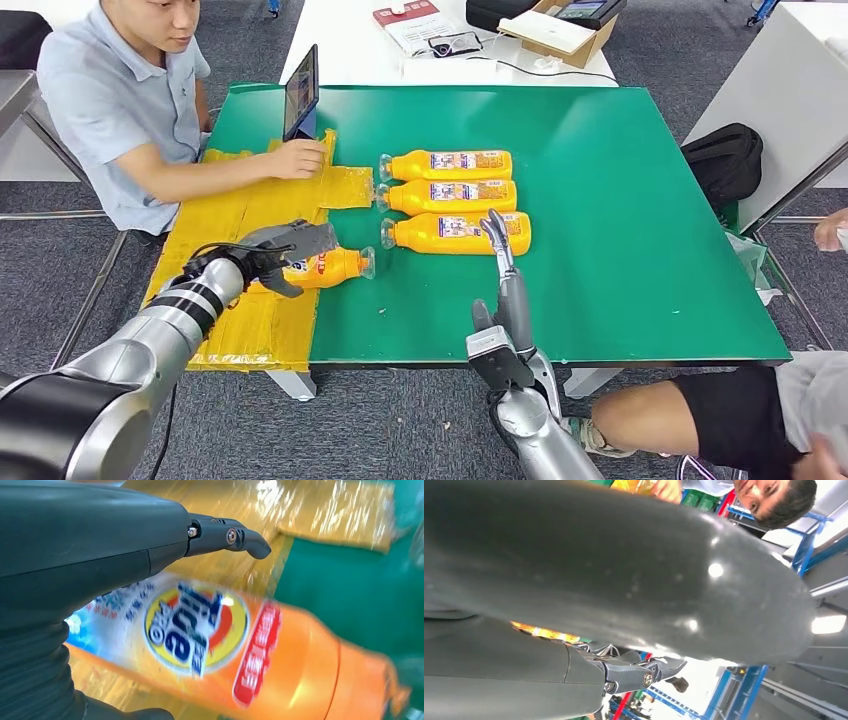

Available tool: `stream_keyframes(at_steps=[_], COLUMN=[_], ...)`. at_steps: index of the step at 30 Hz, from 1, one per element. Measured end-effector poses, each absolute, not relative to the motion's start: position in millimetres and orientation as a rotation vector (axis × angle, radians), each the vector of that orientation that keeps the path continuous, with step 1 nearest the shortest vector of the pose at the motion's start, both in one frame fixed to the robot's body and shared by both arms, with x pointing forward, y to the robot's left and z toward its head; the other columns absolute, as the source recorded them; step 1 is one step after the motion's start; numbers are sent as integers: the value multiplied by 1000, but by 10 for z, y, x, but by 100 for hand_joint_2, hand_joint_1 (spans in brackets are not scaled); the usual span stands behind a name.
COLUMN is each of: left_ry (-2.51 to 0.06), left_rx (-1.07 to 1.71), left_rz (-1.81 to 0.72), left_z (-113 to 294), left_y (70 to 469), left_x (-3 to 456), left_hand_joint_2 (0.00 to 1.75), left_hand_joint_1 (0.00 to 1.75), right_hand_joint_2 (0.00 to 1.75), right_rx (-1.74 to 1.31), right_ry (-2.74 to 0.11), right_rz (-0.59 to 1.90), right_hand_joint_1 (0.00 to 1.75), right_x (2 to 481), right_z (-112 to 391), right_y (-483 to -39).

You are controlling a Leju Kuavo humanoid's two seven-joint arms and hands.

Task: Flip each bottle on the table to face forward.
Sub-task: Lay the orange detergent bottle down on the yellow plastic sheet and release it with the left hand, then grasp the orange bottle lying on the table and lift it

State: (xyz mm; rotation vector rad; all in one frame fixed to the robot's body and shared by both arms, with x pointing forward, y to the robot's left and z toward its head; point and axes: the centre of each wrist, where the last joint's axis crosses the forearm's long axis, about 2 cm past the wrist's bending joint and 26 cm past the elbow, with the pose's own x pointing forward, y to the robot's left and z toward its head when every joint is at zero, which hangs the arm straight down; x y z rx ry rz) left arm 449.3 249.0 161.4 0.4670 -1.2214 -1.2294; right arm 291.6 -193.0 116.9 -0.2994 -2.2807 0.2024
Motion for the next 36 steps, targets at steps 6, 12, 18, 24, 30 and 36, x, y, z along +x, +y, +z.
stream_keyframes(at_steps=[6,12,18,24,30,36], left_ry=[-1536,-1890,-2001,-2072,-2140,-2190], left_rx=[390,11,-237,-160,-29,60], left_rz=[-960,-322,94,137,96,62], left_z=[1627,1465,1243,1253,1290,1334], left_y=[2633,2482,2322,2343,2298,2249], left_x=[4490,4183,3473,3103,2859,2674], left_hand_joint_2=[175,175,175,175,175,175], left_hand_joint_1=[0,0,0,0,0,0], right_hand_joint_2=[87,175,175,175,175,175], right_rx=[-456,-673,-870,-988,-1035,-1006], right_ry=[-2281,-2274,-2023,-1819,-1676,-1576], right_rz=[247,561,762,882,956,1016], right_hand_joint_1=[0,0,0,0,0,0], right_x=[2840,2770,2762,2817,2882,2866], right_z=[1081,960,785,673,616,538], right_y=[-2033,-2242,-2674,-3193,-3533,-3685])
